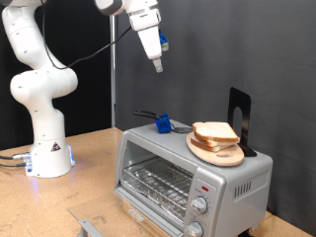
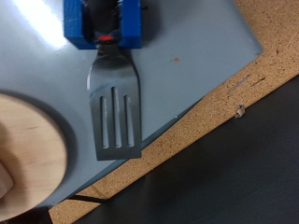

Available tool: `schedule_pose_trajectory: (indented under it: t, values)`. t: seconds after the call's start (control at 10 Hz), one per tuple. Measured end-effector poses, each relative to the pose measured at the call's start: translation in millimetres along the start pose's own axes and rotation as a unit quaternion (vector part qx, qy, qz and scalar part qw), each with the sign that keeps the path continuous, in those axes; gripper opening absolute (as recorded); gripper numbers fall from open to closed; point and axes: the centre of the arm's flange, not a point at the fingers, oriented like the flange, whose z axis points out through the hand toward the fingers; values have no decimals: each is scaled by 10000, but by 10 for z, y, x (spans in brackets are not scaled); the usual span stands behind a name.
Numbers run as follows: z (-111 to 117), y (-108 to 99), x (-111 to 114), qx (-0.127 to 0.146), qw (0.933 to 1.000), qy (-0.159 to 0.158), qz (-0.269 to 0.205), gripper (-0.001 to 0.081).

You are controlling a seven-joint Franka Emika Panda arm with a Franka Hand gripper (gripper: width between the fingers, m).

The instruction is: Make a piece of toast with the oven

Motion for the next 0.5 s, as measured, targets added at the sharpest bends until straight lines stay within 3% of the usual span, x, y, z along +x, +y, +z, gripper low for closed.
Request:
schedule_pose_trajectory:
  t: [0.3,0.5]
  values:
    - [18,-8,-37,-13,10000,4,-12,806]
    - [243,16,-68,-92,9999,-9,-128,806]
